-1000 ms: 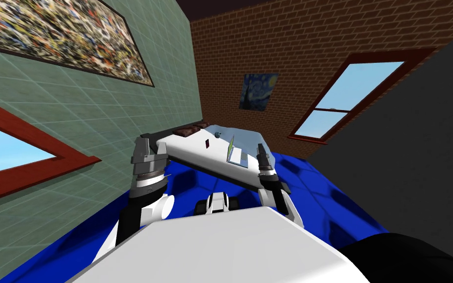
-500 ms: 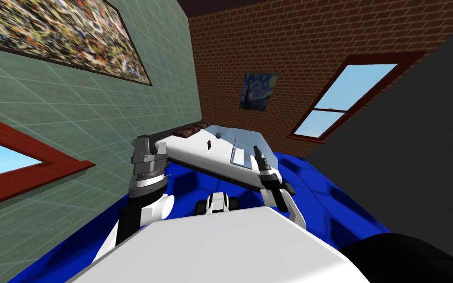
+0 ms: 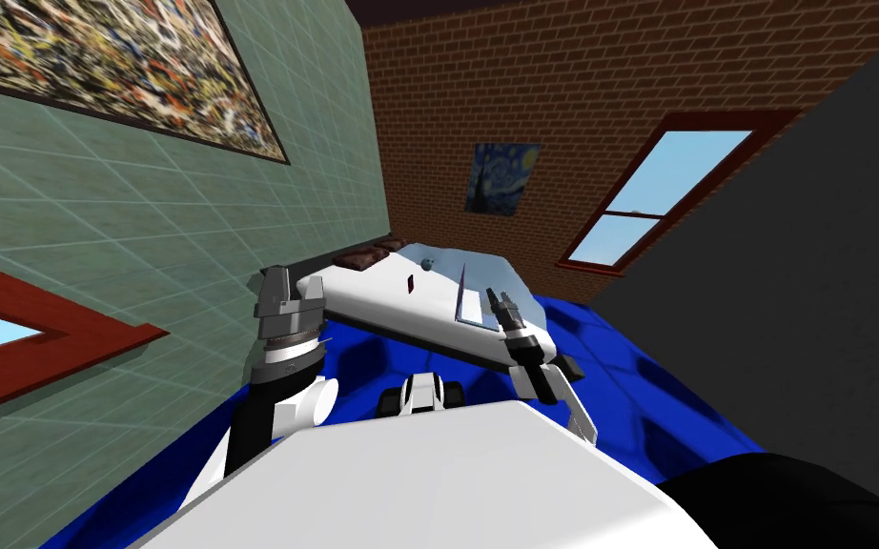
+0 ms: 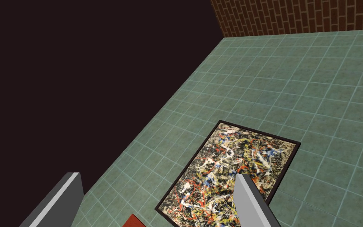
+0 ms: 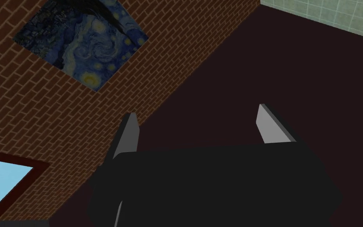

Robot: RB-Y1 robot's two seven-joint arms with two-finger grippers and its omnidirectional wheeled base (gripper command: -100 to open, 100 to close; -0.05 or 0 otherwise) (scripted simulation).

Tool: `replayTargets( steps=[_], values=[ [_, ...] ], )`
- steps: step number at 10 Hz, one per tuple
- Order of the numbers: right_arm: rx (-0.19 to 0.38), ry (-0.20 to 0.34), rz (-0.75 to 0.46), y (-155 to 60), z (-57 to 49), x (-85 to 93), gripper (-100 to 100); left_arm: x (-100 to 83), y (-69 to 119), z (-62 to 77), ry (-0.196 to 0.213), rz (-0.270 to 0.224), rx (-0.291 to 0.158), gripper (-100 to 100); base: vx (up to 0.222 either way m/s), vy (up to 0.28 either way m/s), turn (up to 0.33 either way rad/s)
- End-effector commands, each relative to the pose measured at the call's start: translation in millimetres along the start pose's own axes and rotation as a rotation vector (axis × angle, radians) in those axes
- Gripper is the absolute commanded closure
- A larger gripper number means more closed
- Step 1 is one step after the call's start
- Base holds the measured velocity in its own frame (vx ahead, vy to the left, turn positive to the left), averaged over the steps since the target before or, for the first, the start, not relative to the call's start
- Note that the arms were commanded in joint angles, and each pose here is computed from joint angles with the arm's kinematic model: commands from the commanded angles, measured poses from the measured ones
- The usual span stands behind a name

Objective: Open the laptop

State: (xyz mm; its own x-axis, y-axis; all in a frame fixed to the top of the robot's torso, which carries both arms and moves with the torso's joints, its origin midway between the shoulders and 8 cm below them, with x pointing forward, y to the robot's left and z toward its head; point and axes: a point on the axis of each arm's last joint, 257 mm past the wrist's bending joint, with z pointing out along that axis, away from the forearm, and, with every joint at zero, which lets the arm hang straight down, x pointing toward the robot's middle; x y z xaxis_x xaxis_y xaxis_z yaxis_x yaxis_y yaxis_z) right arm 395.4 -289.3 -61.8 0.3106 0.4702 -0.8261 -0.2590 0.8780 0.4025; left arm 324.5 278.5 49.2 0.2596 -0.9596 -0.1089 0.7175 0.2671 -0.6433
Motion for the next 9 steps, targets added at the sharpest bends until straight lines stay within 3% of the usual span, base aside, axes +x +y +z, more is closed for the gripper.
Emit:
replayTargets(
  steps=[1, 9],
  values=[
    [0.032, 0.058, -0.176, -21, -2.4, 14.0, -100, 0.0, 0.0, 0.0, 0.000, 0.000, 0.000, 0, 0.071, 0.173, -0.073],
    [0.112, 0.250, -0.737, -100, -14.9, 39.3, -100, 0.0, 0.0, 0.0, 0.000, 0.000, 0.000, 0, 0.063, 0.171, -0.075]
  ],
)
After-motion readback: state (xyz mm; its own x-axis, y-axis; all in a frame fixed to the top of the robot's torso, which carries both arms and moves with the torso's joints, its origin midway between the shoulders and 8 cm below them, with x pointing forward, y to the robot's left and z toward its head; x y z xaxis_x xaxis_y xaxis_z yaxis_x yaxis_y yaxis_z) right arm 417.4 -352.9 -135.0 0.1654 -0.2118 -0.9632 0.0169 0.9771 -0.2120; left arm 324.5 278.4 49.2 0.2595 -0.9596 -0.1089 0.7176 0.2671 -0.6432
